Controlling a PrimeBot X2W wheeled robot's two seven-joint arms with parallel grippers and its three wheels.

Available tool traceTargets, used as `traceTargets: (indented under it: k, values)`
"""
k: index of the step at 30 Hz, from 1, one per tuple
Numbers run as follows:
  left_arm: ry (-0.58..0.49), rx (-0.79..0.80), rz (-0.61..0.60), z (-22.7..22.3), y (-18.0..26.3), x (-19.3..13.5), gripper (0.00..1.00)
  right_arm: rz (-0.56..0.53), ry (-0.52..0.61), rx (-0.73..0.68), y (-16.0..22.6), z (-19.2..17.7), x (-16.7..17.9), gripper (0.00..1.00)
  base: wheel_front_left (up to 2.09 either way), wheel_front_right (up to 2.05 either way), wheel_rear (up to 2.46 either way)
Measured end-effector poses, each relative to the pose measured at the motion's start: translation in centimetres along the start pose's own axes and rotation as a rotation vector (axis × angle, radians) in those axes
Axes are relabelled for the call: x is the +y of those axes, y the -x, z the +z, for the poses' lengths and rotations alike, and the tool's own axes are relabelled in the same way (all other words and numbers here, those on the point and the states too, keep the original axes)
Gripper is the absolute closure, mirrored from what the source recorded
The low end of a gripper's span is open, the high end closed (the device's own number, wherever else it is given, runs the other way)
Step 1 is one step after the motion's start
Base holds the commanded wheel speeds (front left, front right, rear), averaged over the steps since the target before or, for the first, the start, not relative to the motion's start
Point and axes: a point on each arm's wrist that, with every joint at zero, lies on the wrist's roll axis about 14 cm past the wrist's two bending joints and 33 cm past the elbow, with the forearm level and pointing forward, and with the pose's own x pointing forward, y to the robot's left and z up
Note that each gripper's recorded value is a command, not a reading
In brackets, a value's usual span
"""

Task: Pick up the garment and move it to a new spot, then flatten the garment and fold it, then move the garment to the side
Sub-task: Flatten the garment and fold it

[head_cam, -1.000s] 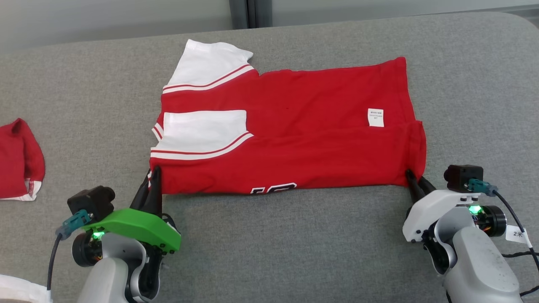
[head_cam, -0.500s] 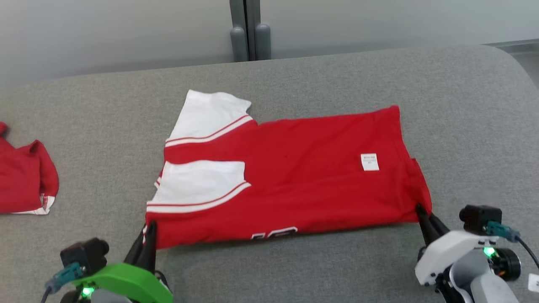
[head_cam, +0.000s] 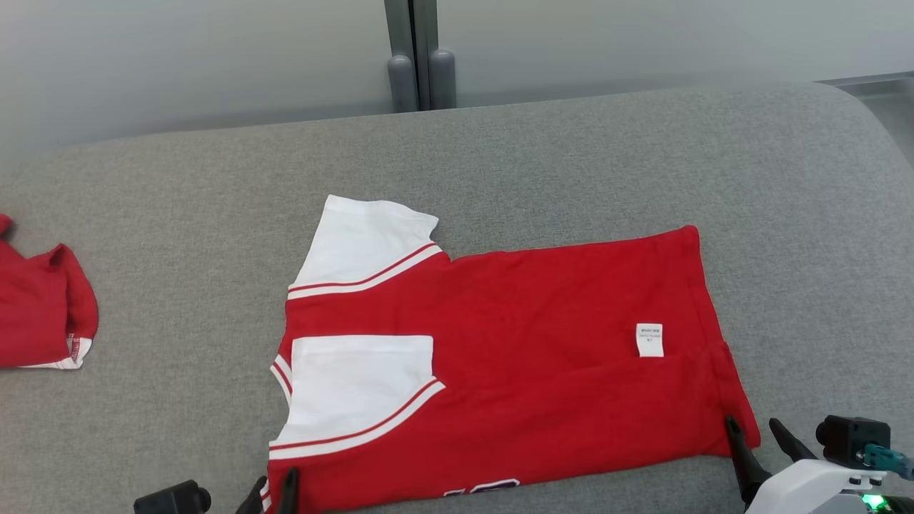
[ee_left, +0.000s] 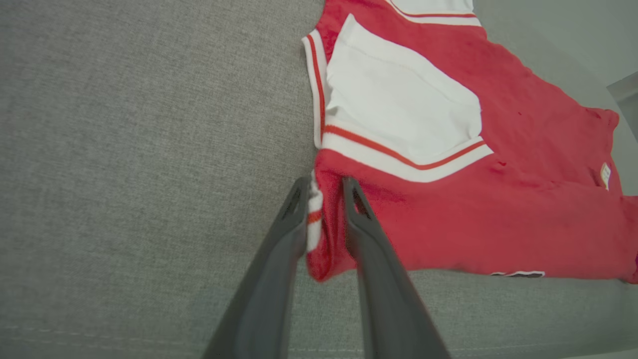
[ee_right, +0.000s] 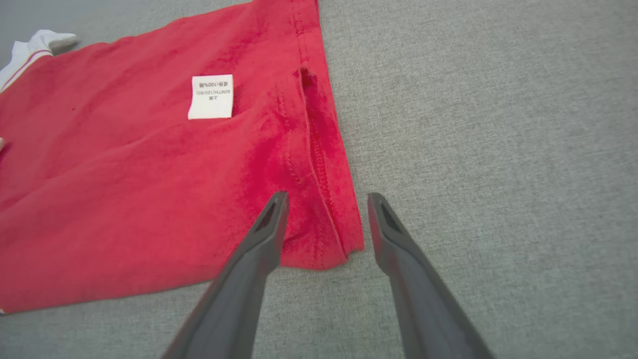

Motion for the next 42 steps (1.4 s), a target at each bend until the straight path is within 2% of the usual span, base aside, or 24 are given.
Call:
traceTargets:
  k: [4, 7, 13, 18, 24, 30, 35, 42]
  values:
    - [-0.071, -0.023, -0.009, 1.2, -0.5, -0.1, 0.0, -0.013, -0.001, -0.029, 0.0, 0.9, -0.4, 0.0, 0.0, 0.0, 0.0]
    - [-0.13, -0.078, -0.074, 4.0, -1.6, -1.8, 0.0, -0.024, 0.016, -0.081, -0.3, 2.6, -0.8, 0.0, 0.0, 0.0, 0.0]
    - [-0.417, -0.155, -0.233, 11.4, -4.8, -6.2, 0.0, 0.009, 0.084, -0.174, -2.0, 7.0, 0.9, 0.0, 0.0, 0.0, 0.0]
    - [-0.61, -0.168, -0.241, 17.7, -8.5, -7.7, 0.0, 0.075, 0.137, -0.229, -3.9, 10.3, 3.7, 0.0, 0.0, 0.0, 0.0]
    - [-0.648, -0.07, -0.186, 20.3, -13.6, -7.1, 0.0, 0.114, 0.17, -0.252, -5.8, 12.2, 5.3, 0.0, 0.0, 0.0, 0.0]
    - [-0.648, 0.118, -0.157, 17.6, -18.4, -5.7, 0.0, 0.093, 0.184, -0.235, -7.5, 11.9, 4.4, 0.0, 0.0, 0.0, 0.0]
    - [-0.635, 0.21, -0.14, 15.7, -21.9, -4.8, 0.0, 0.059, 0.18, -0.202, -8.8, 10.7, 2.9, 0.0, 0.0, 0.0, 0.0]
    - [-0.608, 0.367, -0.131, 11.3, -25.1, -3.6, 0.0, 0.006, 0.166, -0.161, -9.8, 8.8, 0.5, 0.0, 0.0, 0.0, 0.0]
